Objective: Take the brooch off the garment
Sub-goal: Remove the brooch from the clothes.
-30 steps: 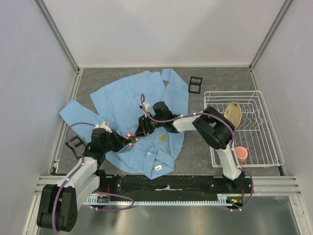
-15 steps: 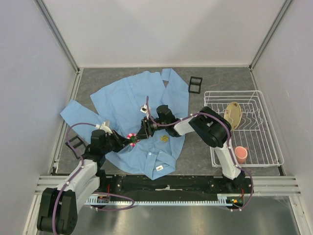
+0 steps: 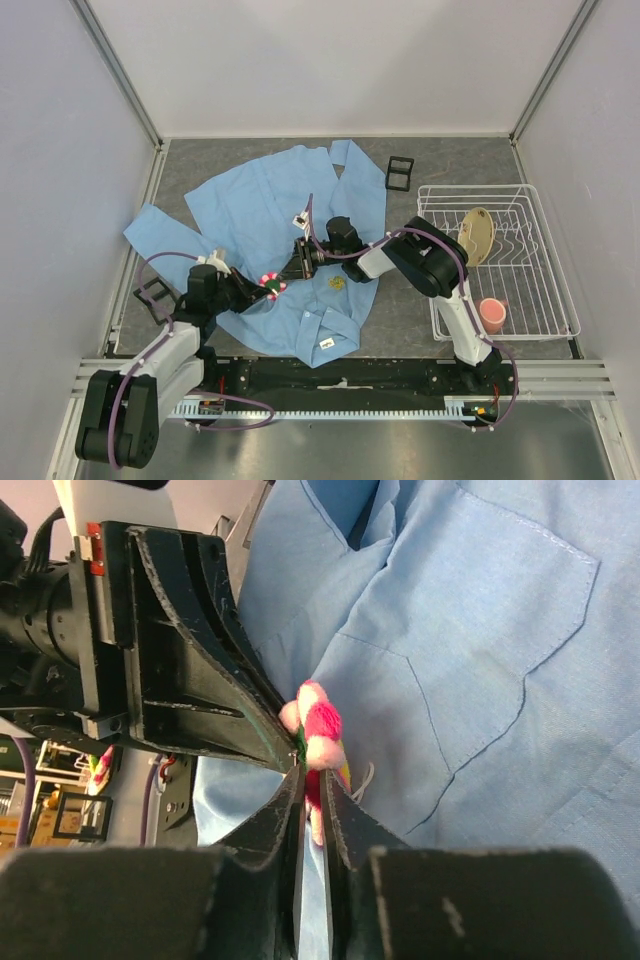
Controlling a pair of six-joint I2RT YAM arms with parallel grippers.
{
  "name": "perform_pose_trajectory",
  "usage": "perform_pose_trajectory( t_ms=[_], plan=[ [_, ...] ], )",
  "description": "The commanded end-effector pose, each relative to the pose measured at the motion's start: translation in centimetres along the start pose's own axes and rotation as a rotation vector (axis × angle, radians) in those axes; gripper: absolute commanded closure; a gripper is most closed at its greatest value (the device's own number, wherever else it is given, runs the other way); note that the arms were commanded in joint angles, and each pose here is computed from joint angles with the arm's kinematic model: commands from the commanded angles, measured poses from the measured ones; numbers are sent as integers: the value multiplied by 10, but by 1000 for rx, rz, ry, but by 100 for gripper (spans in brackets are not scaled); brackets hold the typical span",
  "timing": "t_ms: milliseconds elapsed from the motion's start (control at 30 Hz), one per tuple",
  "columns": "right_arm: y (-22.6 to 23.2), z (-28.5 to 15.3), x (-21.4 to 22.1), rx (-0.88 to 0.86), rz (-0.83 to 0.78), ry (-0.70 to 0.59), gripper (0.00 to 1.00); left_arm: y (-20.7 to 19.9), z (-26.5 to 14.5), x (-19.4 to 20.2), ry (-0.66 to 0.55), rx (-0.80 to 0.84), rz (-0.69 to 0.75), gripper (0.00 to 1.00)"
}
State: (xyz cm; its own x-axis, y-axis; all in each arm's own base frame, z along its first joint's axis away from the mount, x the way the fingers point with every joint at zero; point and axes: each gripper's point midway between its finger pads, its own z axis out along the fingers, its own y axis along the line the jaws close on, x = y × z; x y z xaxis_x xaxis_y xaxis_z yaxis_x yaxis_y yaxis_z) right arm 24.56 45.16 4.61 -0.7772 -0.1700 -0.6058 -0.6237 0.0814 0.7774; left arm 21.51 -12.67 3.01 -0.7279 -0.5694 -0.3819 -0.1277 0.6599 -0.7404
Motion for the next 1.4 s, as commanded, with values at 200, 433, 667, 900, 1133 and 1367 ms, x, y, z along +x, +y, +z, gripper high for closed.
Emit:
perform_pose_trajectory(
  t_ms=[200, 433, 667, 900, 1133, 1367],
  plan=[
    [20, 9, 11, -98, -54, 60, 60, -28, -3, -10, -63, 157, 69, 98],
    [5, 8, 17, -48, -64, 91, 43, -32, -8, -10, -74, 178, 89, 98],
    [6, 10, 16, -83, -53, 83, 43, -33, -10, -10, -75, 177, 90, 98],
    [27, 4, 12, -172, -45, 40, 59, -25, -6, -13, -82, 131, 80, 98],
    [33, 1, 17, -206, -36, 32, 53, -23, -4, -14, -81, 116, 84, 98],
    [29, 4, 20, -200, -24, 45, 60, -27, -5, -15, -76, 133, 81, 98]
  ],
)
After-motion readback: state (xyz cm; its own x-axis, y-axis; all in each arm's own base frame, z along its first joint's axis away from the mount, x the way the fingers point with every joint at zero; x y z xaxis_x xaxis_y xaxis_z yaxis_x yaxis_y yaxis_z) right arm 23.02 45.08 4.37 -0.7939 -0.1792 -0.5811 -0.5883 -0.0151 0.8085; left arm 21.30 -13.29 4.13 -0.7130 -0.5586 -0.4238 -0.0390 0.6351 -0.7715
